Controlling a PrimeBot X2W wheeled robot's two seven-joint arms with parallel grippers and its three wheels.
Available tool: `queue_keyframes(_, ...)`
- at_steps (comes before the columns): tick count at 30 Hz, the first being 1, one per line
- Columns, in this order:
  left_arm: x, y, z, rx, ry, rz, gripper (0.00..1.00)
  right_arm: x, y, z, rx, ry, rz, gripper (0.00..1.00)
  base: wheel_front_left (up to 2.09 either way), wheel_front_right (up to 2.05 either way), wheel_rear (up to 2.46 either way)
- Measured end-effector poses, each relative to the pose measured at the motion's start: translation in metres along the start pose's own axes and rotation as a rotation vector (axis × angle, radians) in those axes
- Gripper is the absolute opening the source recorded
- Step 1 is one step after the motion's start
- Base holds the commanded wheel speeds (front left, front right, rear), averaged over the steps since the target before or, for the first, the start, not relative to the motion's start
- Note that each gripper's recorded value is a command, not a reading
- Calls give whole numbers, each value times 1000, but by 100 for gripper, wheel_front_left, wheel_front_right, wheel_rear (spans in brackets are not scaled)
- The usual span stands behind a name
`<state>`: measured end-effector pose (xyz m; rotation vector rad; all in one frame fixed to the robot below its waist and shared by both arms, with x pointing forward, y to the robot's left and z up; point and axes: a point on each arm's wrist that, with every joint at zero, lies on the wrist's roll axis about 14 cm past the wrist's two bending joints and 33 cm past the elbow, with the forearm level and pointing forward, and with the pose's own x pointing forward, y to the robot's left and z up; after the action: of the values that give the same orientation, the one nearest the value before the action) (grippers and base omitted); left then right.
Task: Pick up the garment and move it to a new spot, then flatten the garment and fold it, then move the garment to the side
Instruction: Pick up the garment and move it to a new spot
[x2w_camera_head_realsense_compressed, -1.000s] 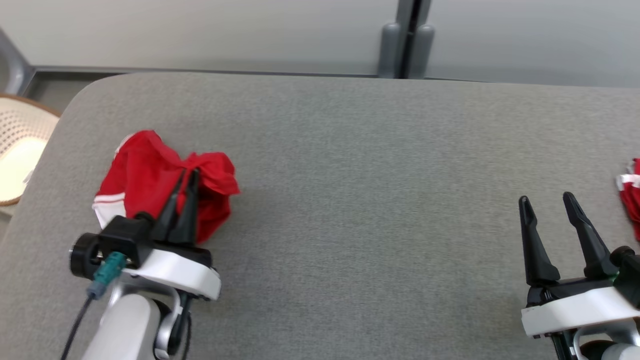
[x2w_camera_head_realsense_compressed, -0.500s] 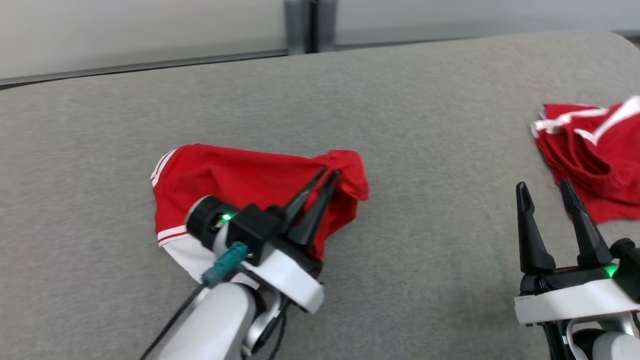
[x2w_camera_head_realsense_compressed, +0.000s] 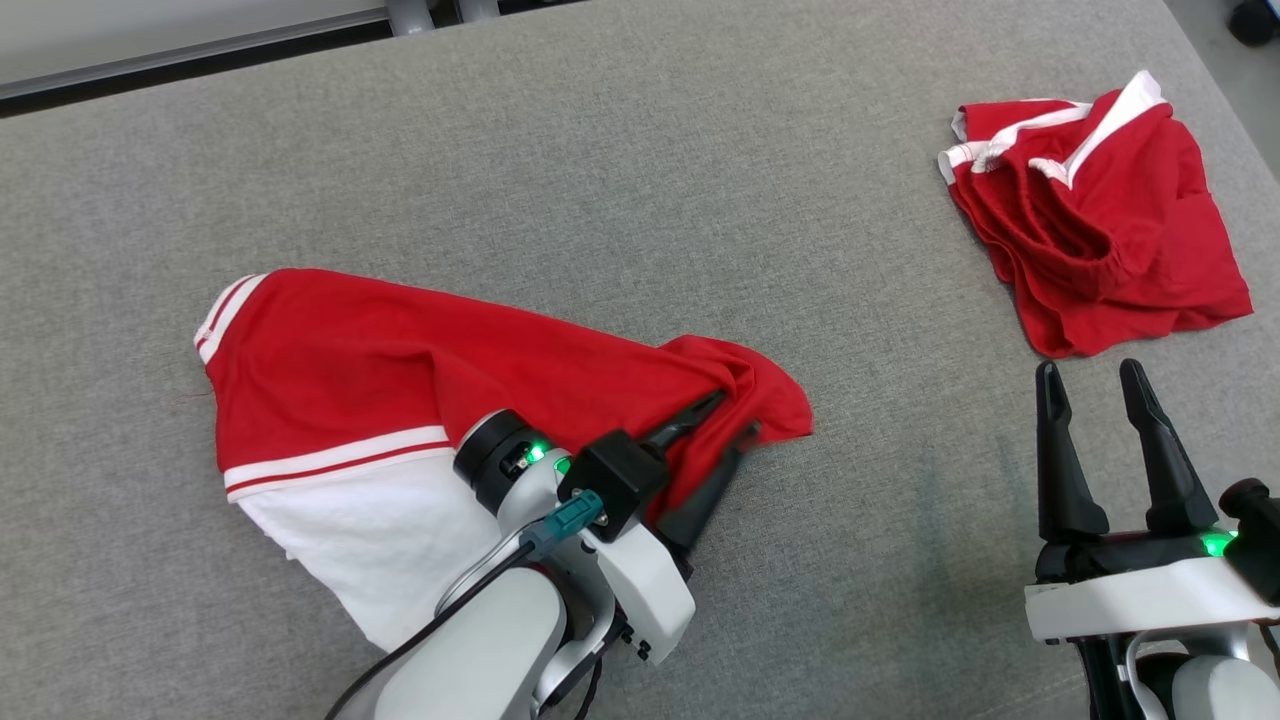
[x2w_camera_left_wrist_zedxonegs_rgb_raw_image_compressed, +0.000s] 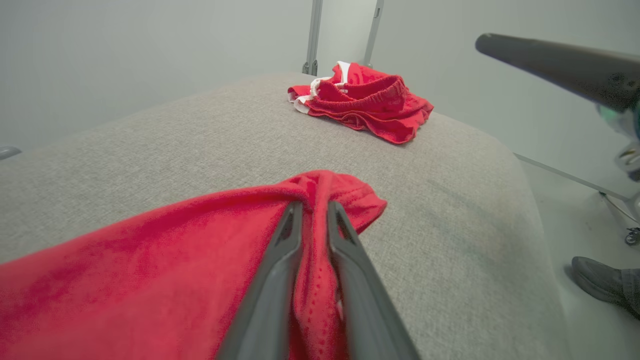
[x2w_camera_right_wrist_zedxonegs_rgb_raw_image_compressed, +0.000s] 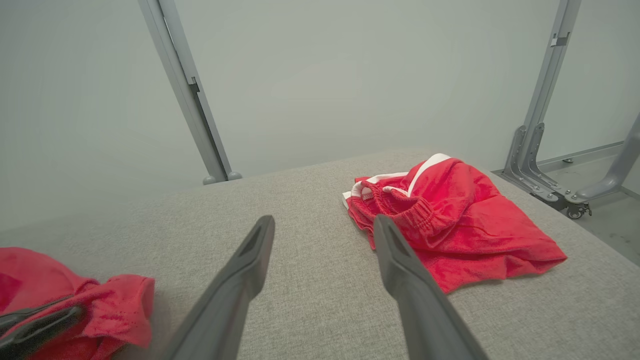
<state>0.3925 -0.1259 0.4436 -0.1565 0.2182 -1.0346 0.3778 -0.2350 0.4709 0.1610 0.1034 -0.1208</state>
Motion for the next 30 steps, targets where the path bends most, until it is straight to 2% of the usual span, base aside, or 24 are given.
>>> queue_keyframes(3, -4, -2, 7, 5, -29, -4, 100, 0, 2, 0, 1, -1, 8, 100, 0, 0, 0)
queue_keyframes(6, -13, 9, 25, 7, -97, 49, 100, 2, 11, 5, -2, -18, 35, 100, 0, 0, 0)
queue_keyframes(14, -71, 84, 67, 21, -248, 392, 100, 8, 40, 17, -6, -42, 126, 100, 0, 0, 0)
queue_keyframes(20, -148, 141, 79, 48, -301, 689, 100, 10, 67, 20, -29, -42, 207, 100, 0, 0, 0)
queue_keyframes(21, -148, 141, 79, 48, -301, 689, 100, 10, 67, 20, -29, -42, 207, 100, 0, 0, 0)
queue_keyframes(26, -214, 168, 78, 56, -314, 875, 100, 10, 85, 23, -46, -38, 267, 100, 0, 0, 0)
queue_keyframes(30, -257, 174, 74, 53, -316, 977, 100, 7, 94, 24, -63, -29, 305, 100, 0, 0, 0)
